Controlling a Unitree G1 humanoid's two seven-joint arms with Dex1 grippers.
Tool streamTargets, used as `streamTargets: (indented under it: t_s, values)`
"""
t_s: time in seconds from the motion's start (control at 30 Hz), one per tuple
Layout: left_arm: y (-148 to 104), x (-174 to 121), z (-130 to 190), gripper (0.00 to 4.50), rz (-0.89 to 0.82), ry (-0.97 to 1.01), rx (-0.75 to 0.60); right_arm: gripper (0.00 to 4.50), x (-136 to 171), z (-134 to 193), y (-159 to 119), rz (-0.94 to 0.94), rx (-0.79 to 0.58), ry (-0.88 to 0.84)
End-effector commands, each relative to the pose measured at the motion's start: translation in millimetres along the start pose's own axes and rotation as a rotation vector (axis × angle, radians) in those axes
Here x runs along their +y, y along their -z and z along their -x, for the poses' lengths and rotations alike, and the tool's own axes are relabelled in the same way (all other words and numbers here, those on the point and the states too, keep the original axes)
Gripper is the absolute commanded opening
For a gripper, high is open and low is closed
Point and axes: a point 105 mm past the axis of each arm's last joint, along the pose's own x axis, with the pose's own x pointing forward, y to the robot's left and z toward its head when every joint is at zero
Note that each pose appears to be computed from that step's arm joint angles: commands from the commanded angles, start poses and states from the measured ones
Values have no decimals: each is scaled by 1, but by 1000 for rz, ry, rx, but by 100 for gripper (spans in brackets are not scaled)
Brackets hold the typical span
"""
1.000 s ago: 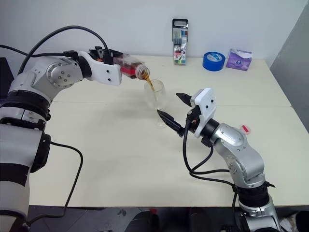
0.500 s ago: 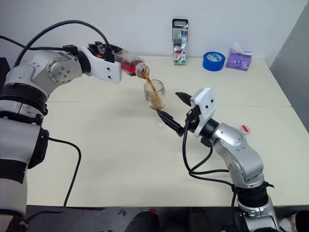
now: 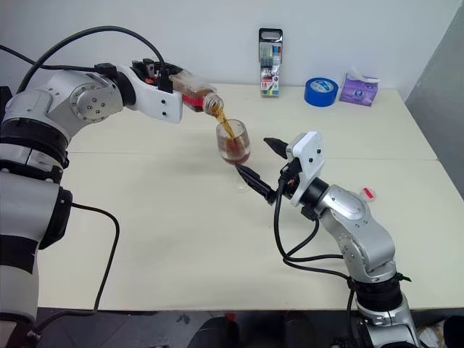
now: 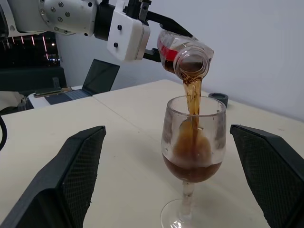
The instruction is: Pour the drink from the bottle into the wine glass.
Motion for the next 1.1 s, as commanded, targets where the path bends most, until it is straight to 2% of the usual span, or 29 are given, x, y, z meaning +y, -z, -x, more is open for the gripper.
streamTargets:
  t_s: [0.03,0.23,0.77,1.0,1.03,1.1]
  values:
    - [5,25,7,170,-27,-69,16,450,6,1,-11,34,-42,-18]
    - [5,24,6,170,-6,-71,14,450,7,1,-11,34,-40,-20]
    - [-15,15,-1,170,319,-129,-114,450,5,1,-8,39,-25,-12]
    - [-9,25,4,170,736,-312,-172,450,6,1,-12,42,-29,-36]
    - [-6,24,6,170,791,-342,-164,450,7,1,-12,44,-27,-41]
    - [12,15,16,170,1007,-484,-101,450,10,7,-10,59,-10,-84]
